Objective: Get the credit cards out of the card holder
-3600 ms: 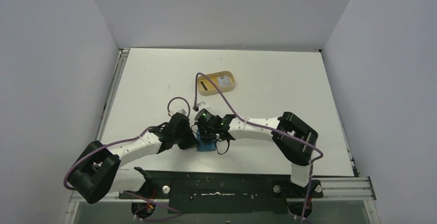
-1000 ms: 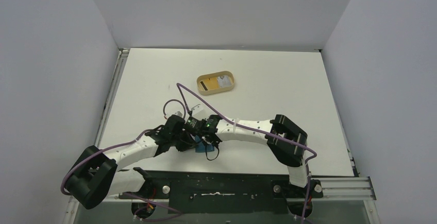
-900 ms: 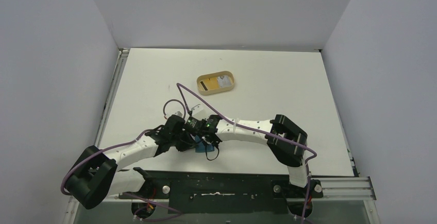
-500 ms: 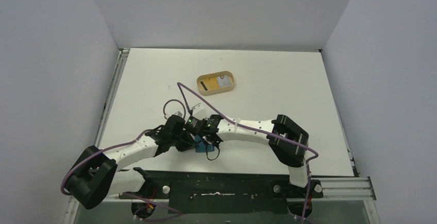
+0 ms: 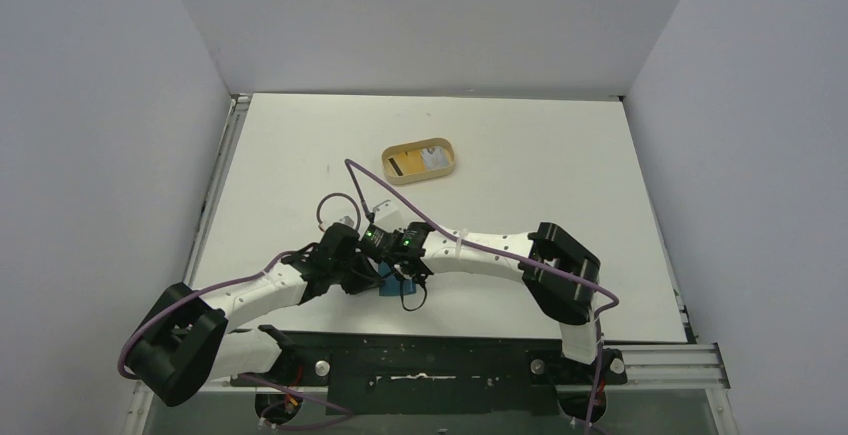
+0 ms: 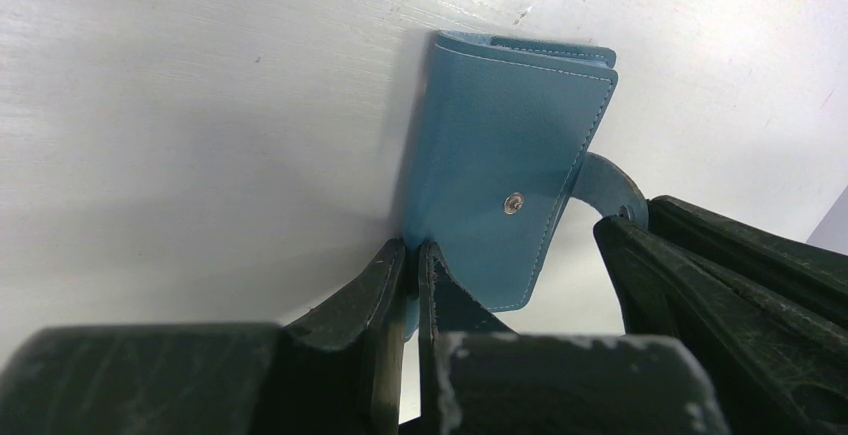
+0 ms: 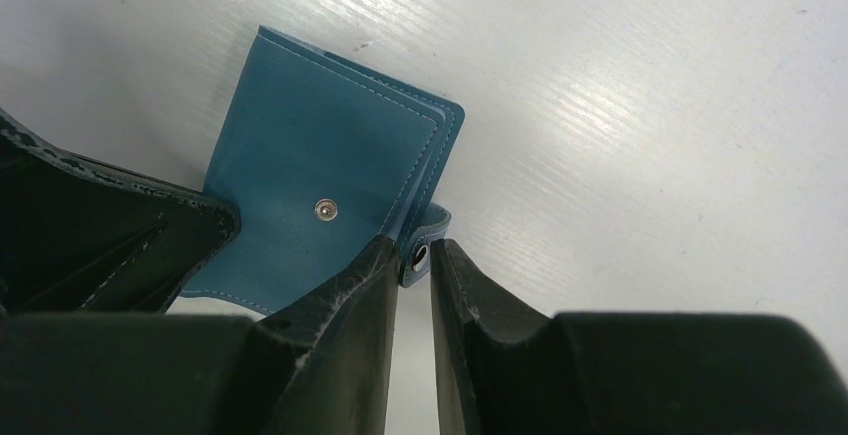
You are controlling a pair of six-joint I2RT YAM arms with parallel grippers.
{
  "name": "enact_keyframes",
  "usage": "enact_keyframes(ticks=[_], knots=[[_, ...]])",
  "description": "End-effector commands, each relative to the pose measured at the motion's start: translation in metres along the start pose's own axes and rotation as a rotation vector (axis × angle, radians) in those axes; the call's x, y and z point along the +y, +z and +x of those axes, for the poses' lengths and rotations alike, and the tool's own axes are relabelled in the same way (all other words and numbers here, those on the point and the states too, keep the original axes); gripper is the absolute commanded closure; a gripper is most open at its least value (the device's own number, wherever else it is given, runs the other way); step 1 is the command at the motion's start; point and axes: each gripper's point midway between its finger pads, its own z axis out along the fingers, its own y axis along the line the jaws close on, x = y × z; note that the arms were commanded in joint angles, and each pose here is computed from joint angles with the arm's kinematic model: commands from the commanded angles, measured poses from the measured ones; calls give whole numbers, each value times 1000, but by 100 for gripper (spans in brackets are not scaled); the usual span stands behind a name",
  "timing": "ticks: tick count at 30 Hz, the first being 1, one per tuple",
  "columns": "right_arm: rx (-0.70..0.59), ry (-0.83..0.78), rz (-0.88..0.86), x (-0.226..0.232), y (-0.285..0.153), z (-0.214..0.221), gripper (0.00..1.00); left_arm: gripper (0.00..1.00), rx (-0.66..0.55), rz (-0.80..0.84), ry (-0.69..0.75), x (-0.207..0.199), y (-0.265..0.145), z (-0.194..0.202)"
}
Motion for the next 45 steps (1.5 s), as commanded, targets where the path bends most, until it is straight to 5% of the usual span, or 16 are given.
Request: enact_keyframes(ticks=[1,35,45], knots=[[-85,50,2,-9,-19,-22,78,100,12,-55,18,15,0,4],[-82,55,-14,-7,-18,-19,78,100,19,-56,18,17,1,6],[-81,67,-22,-5,-18,-18,92,100,18,-57,17,18,0,7]])
